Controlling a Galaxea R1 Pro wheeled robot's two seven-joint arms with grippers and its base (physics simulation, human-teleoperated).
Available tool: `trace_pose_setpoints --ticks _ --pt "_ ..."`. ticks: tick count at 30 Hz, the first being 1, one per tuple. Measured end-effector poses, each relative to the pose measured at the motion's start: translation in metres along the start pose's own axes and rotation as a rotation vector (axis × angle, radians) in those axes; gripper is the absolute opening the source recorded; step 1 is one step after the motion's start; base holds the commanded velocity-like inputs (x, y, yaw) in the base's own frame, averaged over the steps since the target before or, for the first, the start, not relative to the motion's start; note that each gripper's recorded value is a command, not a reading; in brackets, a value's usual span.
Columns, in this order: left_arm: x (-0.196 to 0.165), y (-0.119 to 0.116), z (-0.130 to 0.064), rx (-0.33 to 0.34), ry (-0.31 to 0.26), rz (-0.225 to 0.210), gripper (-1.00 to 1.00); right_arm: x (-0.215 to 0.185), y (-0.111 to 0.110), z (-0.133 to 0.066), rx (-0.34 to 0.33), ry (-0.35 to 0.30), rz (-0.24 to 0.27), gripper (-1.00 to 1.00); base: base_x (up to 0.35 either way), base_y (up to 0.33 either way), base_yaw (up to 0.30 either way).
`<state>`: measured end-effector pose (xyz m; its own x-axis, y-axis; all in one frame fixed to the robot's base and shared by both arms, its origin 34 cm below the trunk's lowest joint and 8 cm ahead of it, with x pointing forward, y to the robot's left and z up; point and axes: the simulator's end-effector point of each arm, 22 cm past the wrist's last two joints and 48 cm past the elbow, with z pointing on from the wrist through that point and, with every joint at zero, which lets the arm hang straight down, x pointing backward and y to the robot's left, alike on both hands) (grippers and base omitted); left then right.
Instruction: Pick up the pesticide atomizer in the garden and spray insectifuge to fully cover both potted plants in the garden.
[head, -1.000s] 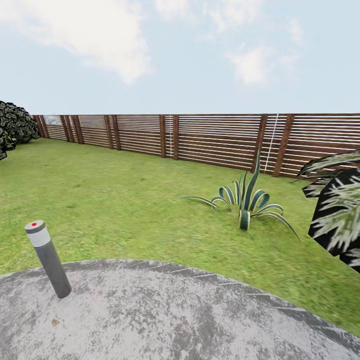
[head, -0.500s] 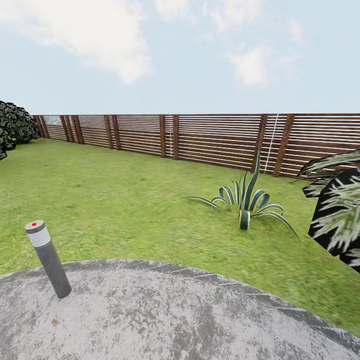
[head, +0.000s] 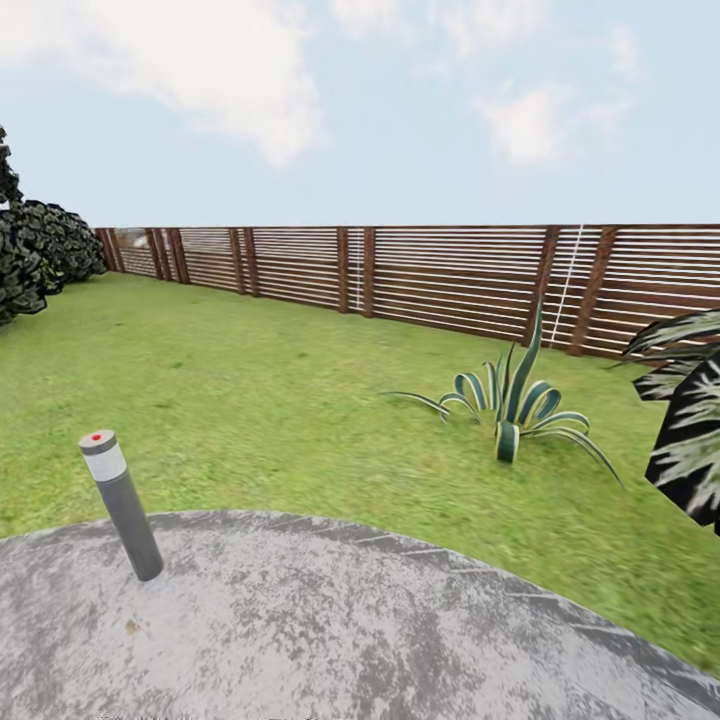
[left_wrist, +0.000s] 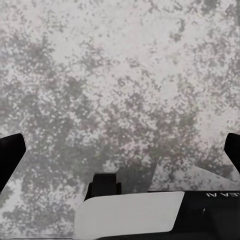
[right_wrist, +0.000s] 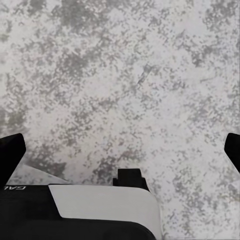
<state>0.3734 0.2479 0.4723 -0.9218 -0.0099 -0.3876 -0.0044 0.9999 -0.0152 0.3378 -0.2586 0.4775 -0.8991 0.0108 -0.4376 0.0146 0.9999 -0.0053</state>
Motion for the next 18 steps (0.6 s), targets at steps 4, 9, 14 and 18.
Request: trace_pose_setpoints --ticks 4,9,14,18 --pt "0.0014 0.0000 0.0003 0.000 0.003 0.000 1.00 0.0012 -0.0008 0.0001 0.001 0.003 0.001 1.00 0.000 0.000 0.241" --pt "0.0034 0.0001 0.0007 0.000 0.008 0.000 1.00 0.0020 -0.0015 0.0003 0.002 0.006 0.001 1.00 0.000 0.000 0.239" --pt "0.0051 -0.0001 0.0011 0.000 0.012 0.001 1.00 0.0036 -0.0016 0.0004 0.002 0.010 0.001 1.00 0.000 0.000 0.238" --pt "0.0069 -0.0002 0.0014 0.001 0.016 0.002 1.00 0.0053 -0.0020 0.0005 0.003 0.014 0.001 1.00 0.000 0.000 0.238"
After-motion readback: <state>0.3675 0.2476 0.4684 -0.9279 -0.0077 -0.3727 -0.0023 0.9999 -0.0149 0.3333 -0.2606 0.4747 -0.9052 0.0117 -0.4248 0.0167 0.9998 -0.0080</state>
